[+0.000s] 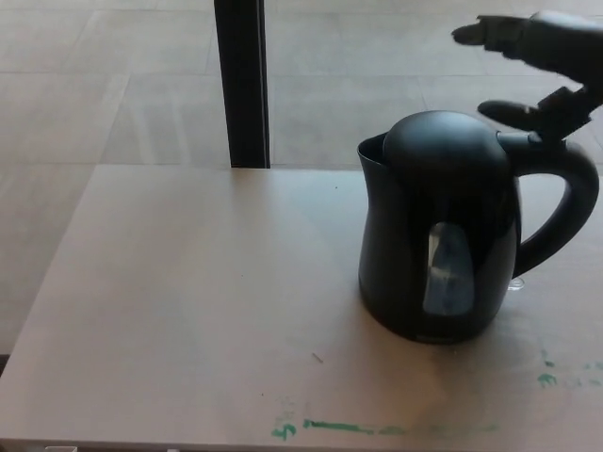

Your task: The robot uses its right hand to push down on the lid of a kettle kept in the middle of the desk to close it

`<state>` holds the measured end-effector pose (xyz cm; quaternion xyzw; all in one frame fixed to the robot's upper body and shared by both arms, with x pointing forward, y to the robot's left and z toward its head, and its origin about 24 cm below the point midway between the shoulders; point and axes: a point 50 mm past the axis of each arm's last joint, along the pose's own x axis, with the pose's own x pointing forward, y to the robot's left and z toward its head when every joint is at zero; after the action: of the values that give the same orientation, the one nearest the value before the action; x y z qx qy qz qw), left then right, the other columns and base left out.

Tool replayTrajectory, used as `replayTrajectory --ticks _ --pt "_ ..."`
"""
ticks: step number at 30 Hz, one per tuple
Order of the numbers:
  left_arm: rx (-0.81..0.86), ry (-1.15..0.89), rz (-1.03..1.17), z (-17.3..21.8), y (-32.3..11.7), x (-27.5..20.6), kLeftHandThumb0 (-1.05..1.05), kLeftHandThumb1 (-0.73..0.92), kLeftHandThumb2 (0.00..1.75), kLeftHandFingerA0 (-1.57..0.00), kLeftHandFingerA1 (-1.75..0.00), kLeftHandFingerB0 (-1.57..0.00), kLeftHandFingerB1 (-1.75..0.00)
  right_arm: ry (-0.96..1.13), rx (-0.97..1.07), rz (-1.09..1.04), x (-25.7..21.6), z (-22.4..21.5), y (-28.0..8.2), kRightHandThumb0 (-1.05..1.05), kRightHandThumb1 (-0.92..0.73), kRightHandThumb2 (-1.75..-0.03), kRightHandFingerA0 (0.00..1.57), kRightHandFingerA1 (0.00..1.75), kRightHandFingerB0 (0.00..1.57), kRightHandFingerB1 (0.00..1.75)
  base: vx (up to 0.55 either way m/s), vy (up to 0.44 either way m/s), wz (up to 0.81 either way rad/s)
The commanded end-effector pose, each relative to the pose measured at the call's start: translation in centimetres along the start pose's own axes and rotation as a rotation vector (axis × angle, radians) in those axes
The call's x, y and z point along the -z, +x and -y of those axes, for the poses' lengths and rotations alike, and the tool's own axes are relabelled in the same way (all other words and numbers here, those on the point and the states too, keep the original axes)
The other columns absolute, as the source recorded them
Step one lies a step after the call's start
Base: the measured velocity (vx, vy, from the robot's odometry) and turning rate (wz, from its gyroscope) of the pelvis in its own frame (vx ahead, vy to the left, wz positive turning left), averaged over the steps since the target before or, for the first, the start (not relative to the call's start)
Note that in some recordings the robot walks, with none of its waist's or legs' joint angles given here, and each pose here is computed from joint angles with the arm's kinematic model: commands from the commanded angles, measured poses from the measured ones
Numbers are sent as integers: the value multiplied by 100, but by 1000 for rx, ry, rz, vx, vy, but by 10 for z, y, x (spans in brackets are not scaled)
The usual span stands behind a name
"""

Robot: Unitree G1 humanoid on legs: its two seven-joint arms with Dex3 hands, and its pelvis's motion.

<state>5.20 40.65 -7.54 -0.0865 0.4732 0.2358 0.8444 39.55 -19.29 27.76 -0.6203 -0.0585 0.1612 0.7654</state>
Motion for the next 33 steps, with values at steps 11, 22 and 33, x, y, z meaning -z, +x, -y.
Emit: replayTrajectory --ticks 11,22,33 --pt "-16 -12 -9 -8 -4 1 -65 65 60 -47 -51 -35 -34 370 199 -129 103 29 -94 -95 -74 -117 1 15 1 8 0 0 0" --pt "2 13 -18 -7 -5 6 -67 52 90 -50 -63 -34 -50 518 377 -404 185 -54 -197 -85 -89 -67 8 40 10 27 0 0 0" --pt "2 -8 -16 -4 -3 9 -68 65 59 -49 -52 -35 -35 922 711 -545 210 -174 -292 -58 -63 -98 2 45 0 40 0 0 0"
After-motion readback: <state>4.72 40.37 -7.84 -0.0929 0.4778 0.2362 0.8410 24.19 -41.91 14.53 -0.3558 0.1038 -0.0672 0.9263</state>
